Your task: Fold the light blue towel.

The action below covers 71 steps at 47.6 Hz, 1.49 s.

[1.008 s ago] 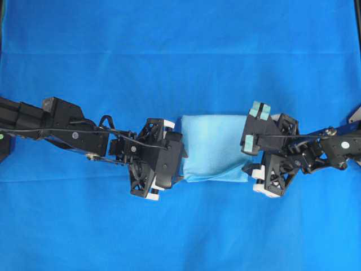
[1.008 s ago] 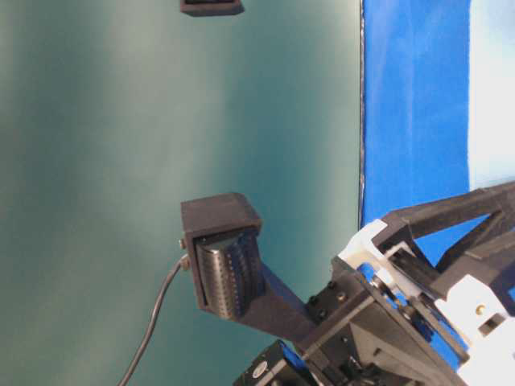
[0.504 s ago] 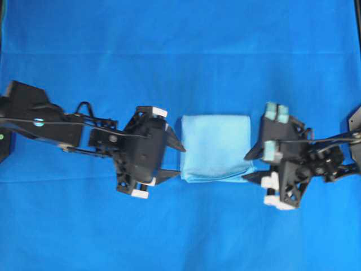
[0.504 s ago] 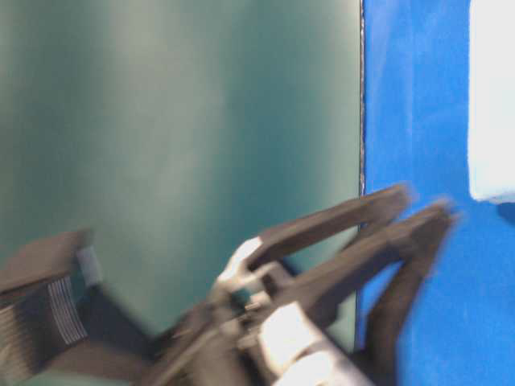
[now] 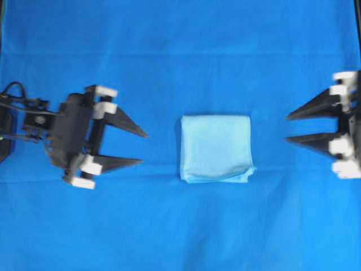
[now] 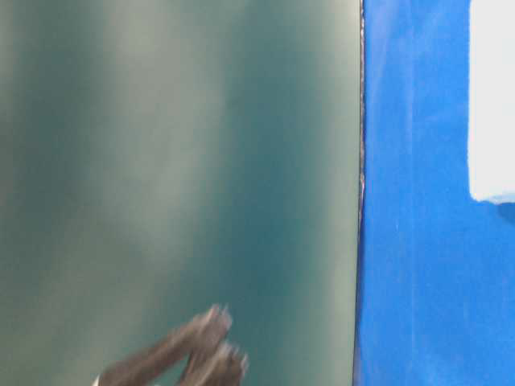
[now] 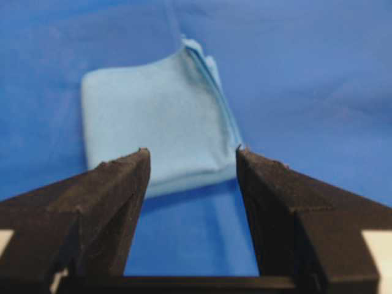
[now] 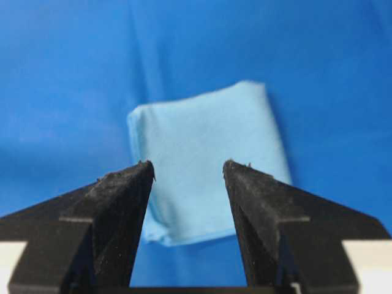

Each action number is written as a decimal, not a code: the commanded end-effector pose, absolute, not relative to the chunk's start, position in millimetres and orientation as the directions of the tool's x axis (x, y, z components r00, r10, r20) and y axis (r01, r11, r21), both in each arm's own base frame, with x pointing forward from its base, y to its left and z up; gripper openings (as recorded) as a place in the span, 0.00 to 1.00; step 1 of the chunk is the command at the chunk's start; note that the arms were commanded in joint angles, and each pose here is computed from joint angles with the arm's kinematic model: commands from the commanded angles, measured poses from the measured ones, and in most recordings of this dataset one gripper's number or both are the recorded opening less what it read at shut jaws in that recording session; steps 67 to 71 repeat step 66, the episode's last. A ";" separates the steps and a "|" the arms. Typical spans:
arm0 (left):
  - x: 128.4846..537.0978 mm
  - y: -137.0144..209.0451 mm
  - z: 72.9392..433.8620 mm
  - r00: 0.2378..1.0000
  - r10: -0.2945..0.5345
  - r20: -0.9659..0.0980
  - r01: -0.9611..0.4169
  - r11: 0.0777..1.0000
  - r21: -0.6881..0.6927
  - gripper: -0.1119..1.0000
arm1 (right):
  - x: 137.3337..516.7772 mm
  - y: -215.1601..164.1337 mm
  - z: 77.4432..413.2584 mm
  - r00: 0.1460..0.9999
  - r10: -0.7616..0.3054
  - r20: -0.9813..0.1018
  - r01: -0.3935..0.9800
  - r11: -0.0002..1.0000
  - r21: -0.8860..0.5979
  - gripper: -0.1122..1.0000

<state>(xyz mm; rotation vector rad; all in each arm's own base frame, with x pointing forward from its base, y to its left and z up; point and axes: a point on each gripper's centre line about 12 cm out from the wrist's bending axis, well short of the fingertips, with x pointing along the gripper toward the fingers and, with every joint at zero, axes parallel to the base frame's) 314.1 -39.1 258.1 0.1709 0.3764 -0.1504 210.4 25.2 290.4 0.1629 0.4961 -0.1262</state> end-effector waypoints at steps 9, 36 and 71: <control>260.3 -23.0 280.0 0.968 -0.085 -0.236 0.117 0.985 0.127 0.60 | 174.1 7.5 289.9 0.916 -0.117 -0.383 0.160 0.984 0.081 0.60; 162.7 3.1 220.6 0.996 0.020 -0.087 -0.020 1.000 0.001 0.59 | 143.6 -7.6 236.0 0.937 -0.135 -0.322 0.164 0.984 0.065 0.60; 159.2 3.2 219.0 0.996 0.022 -0.084 -0.023 1.000 -0.011 0.59 | 145.7 -5.6 232.8 0.937 -0.121 -0.328 0.151 0.986 0.067 0.58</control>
